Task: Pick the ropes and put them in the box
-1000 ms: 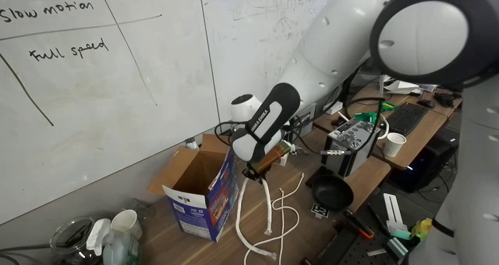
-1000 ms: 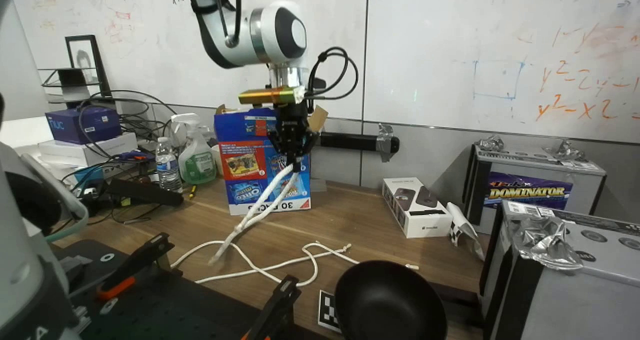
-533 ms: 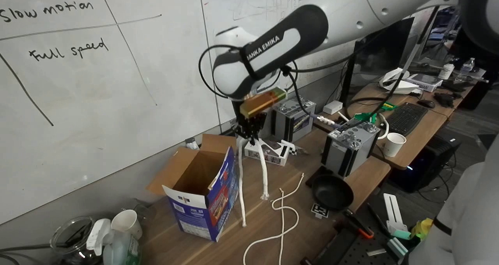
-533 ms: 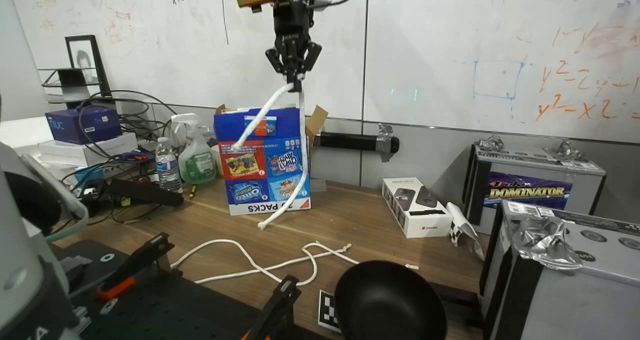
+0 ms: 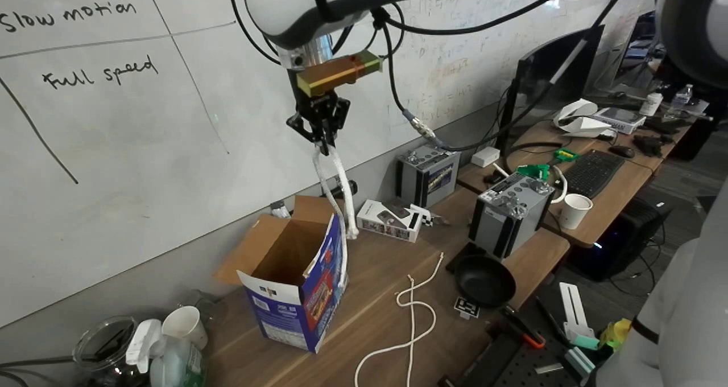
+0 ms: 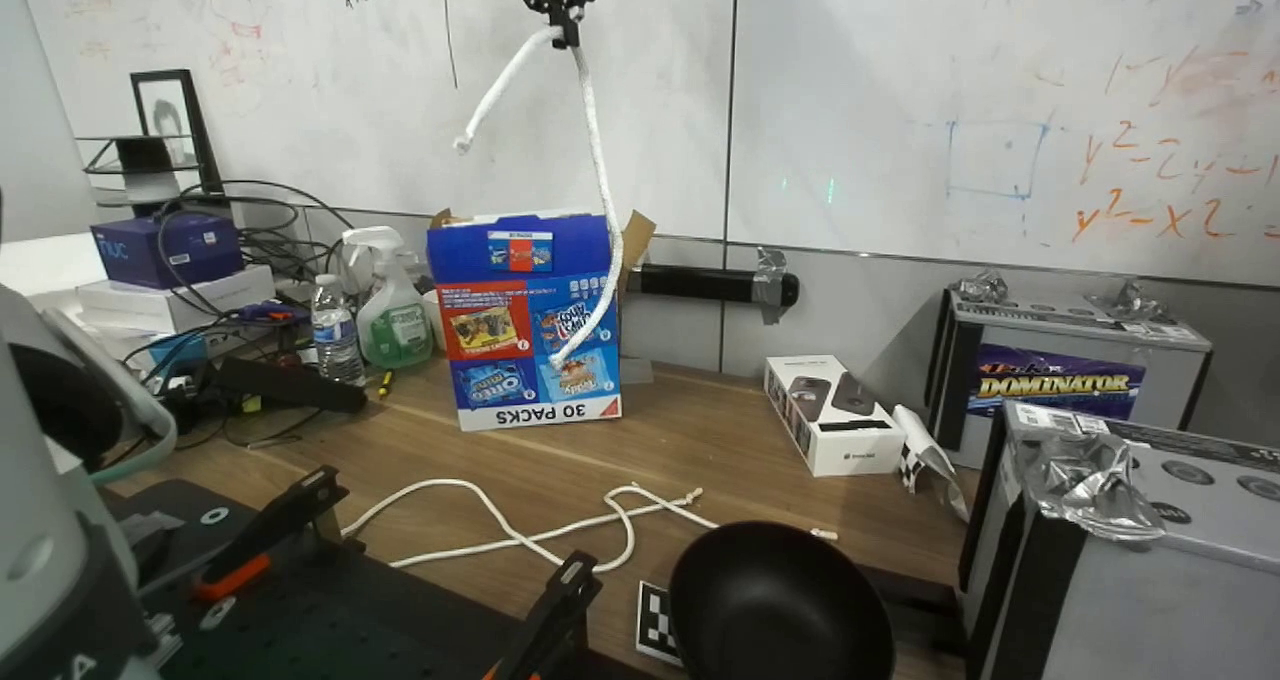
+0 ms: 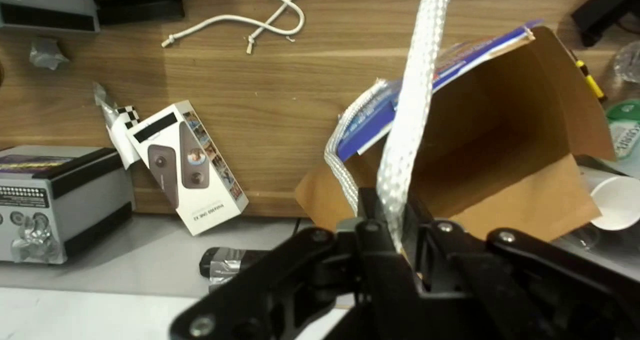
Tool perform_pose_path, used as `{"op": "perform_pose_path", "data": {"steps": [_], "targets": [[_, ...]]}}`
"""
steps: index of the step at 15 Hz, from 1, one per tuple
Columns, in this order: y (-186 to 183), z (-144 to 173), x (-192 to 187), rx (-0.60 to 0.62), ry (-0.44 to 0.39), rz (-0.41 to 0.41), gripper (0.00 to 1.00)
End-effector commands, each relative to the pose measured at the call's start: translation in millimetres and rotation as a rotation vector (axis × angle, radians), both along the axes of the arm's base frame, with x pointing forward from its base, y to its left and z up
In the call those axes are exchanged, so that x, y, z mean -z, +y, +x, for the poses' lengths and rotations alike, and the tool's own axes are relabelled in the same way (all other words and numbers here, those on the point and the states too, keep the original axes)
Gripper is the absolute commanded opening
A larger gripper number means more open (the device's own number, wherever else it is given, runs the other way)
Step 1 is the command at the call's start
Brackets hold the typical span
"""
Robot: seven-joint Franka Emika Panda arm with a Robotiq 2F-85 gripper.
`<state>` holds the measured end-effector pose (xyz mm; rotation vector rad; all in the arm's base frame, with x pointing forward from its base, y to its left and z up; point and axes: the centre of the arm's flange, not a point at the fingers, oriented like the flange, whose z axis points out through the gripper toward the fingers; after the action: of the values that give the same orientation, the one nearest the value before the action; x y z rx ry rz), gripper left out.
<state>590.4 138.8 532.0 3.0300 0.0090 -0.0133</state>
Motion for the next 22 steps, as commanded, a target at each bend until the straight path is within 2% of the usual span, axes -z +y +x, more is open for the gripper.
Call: {"op": "perform_pose_path", "data": {"steps": [1, 5, 9, 11, 16, 22], "targets": [[43.7, 44.5, -37.3, 0.001, -0.067, -0.009, 0.15], [75.9, 62.9, -40.4, -0.029, -0.131, 0.026, 0.14], [73.7, 75.9, -12.4, -0.053, -0.111, 0.101, 0.14], [69.0, 79.4, 13.0, -0.065, -0.085, 0.138, 0.14], [43.9, 88.6, 93.7, -0.064, 0.052, 0.265, 0.14], [23.5, 83.2, 163.5, -0.049, 0.204, 0.331, 0.14]]}}
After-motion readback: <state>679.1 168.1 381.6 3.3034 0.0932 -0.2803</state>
